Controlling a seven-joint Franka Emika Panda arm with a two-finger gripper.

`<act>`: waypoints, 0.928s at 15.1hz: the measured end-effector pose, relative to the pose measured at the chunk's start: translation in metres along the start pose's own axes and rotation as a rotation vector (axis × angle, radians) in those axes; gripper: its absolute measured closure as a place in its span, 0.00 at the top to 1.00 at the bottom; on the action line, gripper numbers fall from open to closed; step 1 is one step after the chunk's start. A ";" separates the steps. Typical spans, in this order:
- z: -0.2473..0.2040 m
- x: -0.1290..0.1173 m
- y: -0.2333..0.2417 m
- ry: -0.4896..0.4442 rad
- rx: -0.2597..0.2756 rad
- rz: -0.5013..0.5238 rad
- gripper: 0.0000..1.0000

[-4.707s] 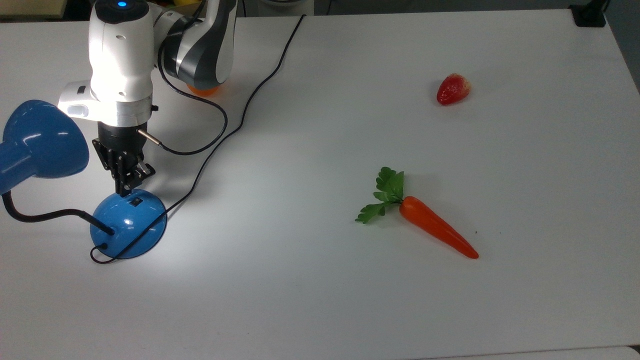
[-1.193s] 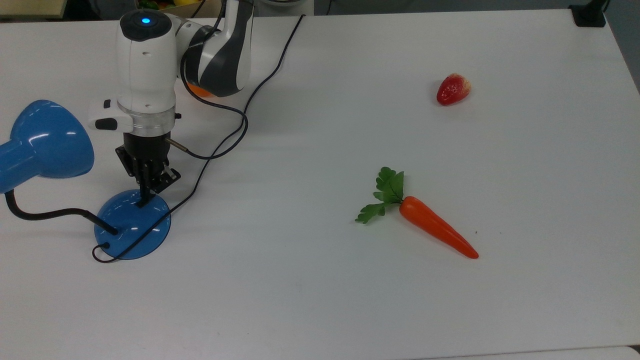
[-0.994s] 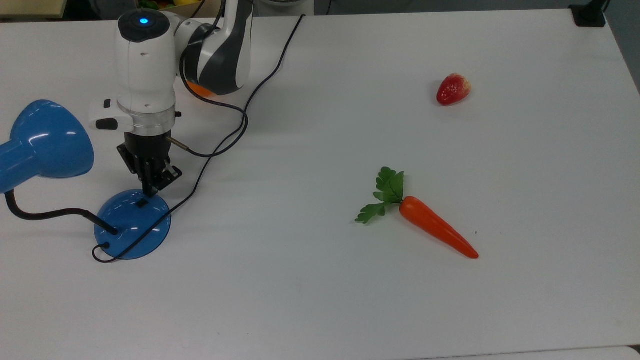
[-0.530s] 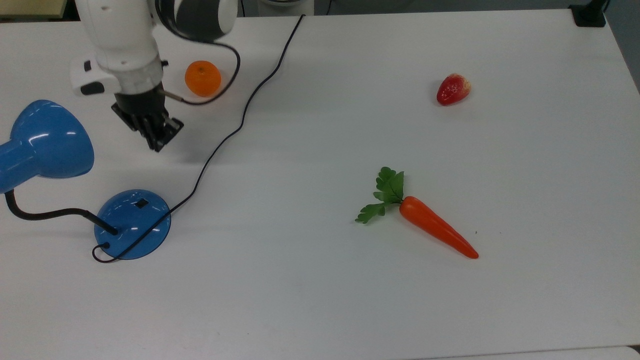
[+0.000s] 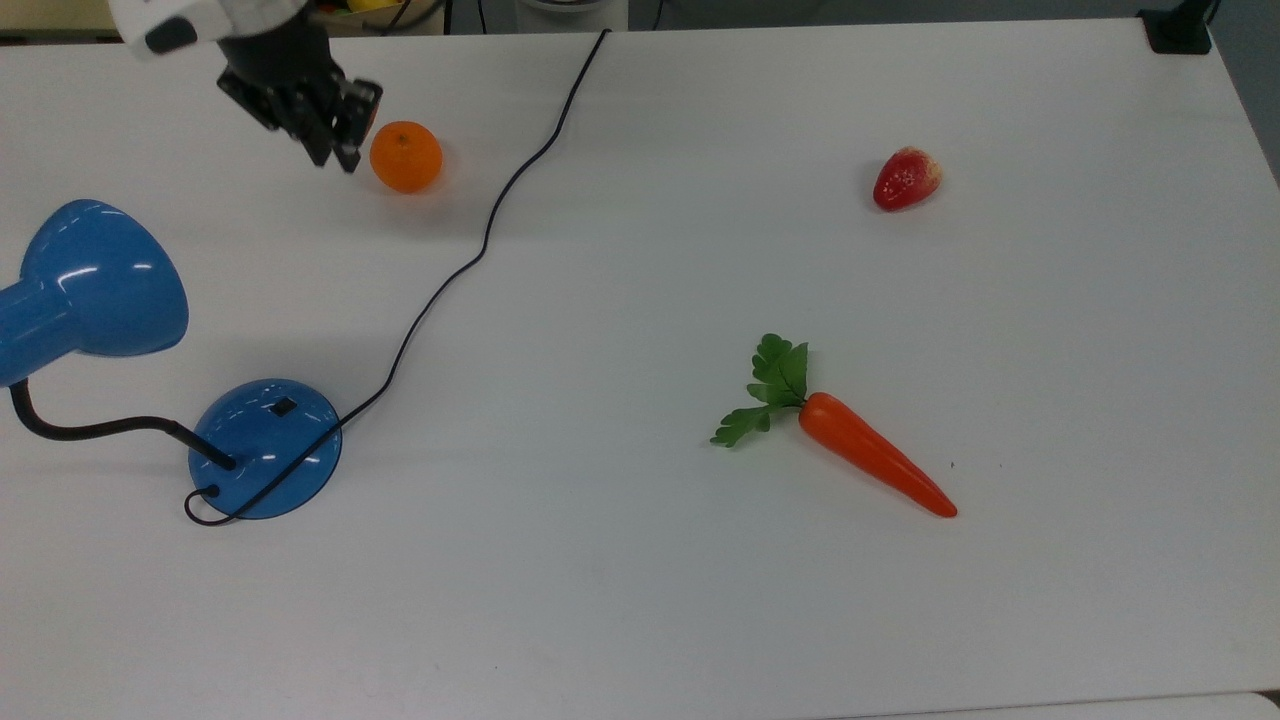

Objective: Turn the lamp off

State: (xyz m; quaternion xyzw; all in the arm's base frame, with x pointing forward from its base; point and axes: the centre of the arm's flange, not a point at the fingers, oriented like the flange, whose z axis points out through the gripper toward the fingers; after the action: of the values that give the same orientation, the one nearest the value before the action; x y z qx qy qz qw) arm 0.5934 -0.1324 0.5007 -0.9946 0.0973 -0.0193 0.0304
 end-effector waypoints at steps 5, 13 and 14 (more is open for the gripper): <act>-0.030 -0.028 0.000 -0.012 0.016 -0.048 0.78; -0.045 -0.059 0.005 -0.064 0.049 -0.153 1.00; -0.046 -0.059 0.004 -0.063 0.049 -0.155 1.00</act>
State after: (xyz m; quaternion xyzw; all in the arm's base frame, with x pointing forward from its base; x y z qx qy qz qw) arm 0.5327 -0.1271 0.5441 -0.9982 0.0184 0.0074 0.0563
